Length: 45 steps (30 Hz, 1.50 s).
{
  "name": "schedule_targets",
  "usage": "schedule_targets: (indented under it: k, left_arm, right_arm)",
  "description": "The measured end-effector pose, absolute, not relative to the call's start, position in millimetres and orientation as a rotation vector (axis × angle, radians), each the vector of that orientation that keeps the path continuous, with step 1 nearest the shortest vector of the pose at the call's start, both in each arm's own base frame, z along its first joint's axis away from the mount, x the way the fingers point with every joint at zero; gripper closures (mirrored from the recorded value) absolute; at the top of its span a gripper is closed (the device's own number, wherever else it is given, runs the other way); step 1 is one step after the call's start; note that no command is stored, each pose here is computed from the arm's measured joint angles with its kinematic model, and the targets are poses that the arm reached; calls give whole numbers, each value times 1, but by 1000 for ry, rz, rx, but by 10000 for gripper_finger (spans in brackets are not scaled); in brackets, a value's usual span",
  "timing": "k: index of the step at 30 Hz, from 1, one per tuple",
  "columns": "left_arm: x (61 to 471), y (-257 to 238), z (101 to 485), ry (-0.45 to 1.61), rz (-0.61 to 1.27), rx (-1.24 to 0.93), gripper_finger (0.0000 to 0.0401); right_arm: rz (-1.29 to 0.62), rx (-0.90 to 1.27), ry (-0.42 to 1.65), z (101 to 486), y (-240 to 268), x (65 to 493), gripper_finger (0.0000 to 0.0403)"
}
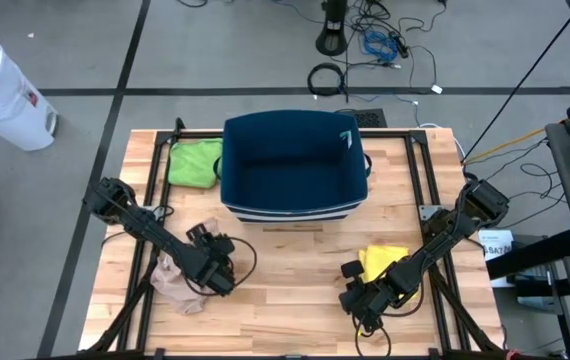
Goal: Fold towel
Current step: Fold the light brown towel
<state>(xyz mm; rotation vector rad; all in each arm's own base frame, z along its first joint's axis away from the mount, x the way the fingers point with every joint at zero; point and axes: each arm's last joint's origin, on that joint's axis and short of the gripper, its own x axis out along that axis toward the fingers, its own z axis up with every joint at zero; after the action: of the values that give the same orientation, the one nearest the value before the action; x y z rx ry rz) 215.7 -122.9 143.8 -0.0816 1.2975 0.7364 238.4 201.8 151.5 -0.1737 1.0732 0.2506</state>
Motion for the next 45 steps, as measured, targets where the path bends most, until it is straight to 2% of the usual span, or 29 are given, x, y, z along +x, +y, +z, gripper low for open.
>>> schedule_targets:
  k: [9, 13, 16, 20, 22, 30, 36, 39, 45]
  left_arm:
    - [203, -117, 124, 1256, 793, -192, 193]
    - [202, -117, 119, 1263, 760, -201, 208]
    - [204, -118, 118, 1267, 731, -208, 253]
    - [206, -120, 117, 1275, 695, -217, 354]
    - [206, -120, 117, 1279, 678, -208, 387]
    - [233, -131, 134, 1223, 507, -145, 398]
    - [280, -156, 164, 943, 131, -120, 399]
    - [298, -161, 182, 793, 5, -118, 400]
    - [310, -153, 190, 777, -61, -104, 400]
  right_arm:
    - [251, -172, 1067, 152, 202, 239, 330]
    - [252, -173, 1066, 152, 202, 239, 330]
    - [253, -171, 1060, 152, 202, 239, 330]
    - [256, -169, 1051, 152, 203, 240, 330]
    - [258, -167, 1047, 153, 203, 240, 330]
    - [258, -166, 1045, 153, 203, 240, 330]
    - [266, -171, 1035, 153, 204, 241, 330]
    - [283, -178, 1007, 155, 205, 243, 330]
    - [297, -243, 853, 162, 211, 252, 330]
